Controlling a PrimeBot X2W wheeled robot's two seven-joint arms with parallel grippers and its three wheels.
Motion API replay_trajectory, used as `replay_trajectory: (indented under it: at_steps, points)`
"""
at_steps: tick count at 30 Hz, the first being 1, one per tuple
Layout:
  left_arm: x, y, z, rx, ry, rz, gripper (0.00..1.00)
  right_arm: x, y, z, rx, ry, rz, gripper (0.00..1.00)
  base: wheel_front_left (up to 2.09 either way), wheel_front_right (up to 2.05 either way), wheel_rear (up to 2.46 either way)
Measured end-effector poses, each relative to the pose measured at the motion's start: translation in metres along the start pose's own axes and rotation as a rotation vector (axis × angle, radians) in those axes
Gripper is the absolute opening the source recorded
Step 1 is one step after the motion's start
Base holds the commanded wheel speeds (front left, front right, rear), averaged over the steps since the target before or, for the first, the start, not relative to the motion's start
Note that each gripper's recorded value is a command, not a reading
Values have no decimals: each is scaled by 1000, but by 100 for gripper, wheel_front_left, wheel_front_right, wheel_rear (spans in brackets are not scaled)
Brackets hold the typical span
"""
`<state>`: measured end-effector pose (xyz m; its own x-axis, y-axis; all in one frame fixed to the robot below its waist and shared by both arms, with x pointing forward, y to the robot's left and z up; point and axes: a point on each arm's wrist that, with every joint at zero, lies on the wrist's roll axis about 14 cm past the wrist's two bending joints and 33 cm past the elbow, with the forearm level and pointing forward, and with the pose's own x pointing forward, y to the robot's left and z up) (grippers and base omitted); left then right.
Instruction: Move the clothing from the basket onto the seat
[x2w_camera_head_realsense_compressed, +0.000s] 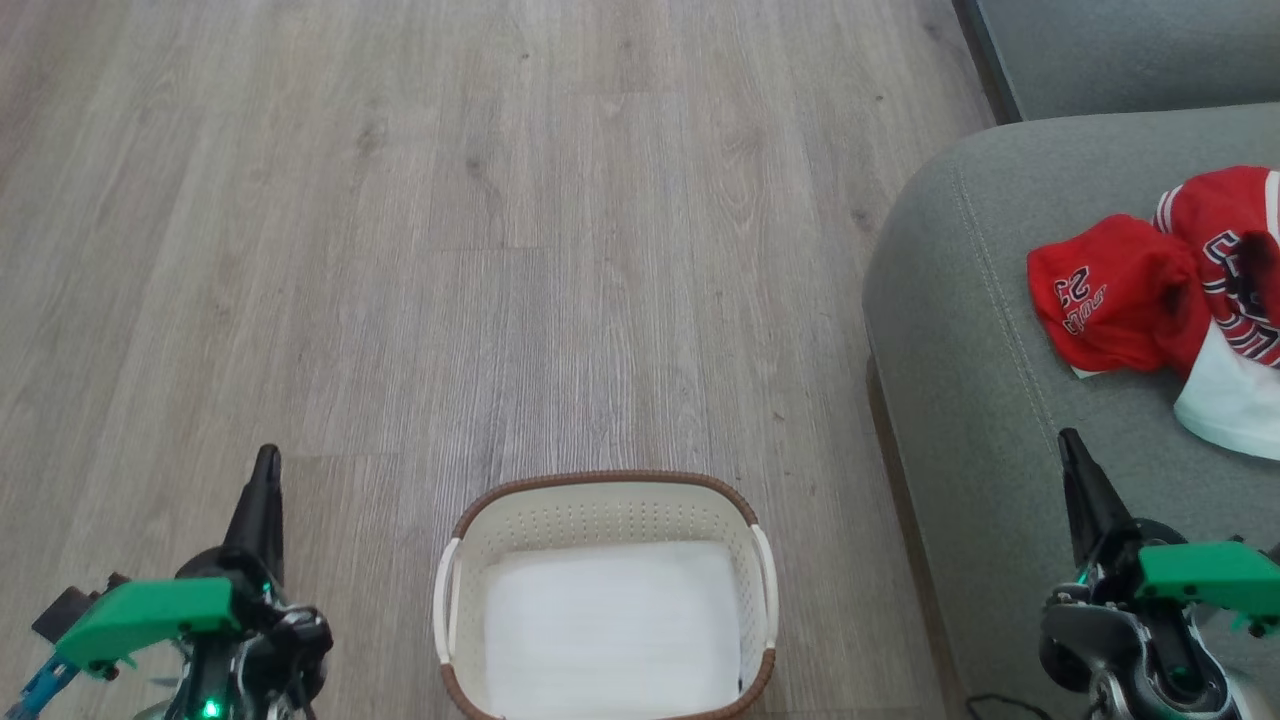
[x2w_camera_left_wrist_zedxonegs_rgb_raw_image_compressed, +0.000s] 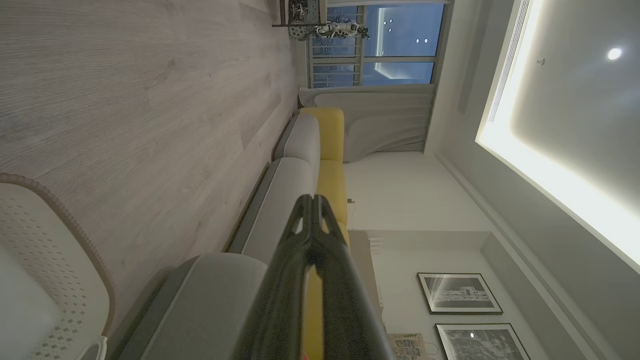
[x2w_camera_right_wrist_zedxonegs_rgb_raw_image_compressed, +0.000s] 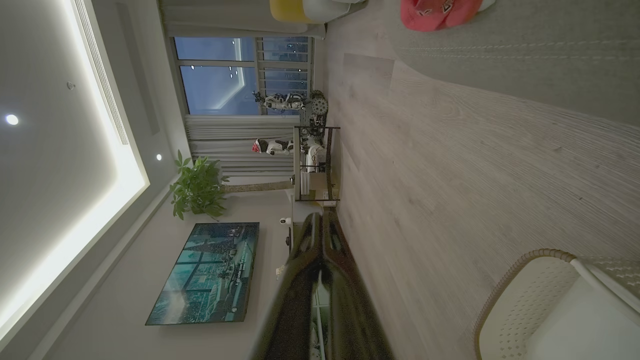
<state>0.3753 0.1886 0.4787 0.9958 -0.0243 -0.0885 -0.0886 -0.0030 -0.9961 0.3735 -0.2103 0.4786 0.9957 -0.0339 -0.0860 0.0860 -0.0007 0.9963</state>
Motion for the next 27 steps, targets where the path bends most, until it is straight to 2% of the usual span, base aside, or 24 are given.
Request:
replay_trajectory:
  at_steps: [27]
  points:
    - [0,0,0,0,0,0,0,0,0,-1,5,0,0,0,0,0,0]
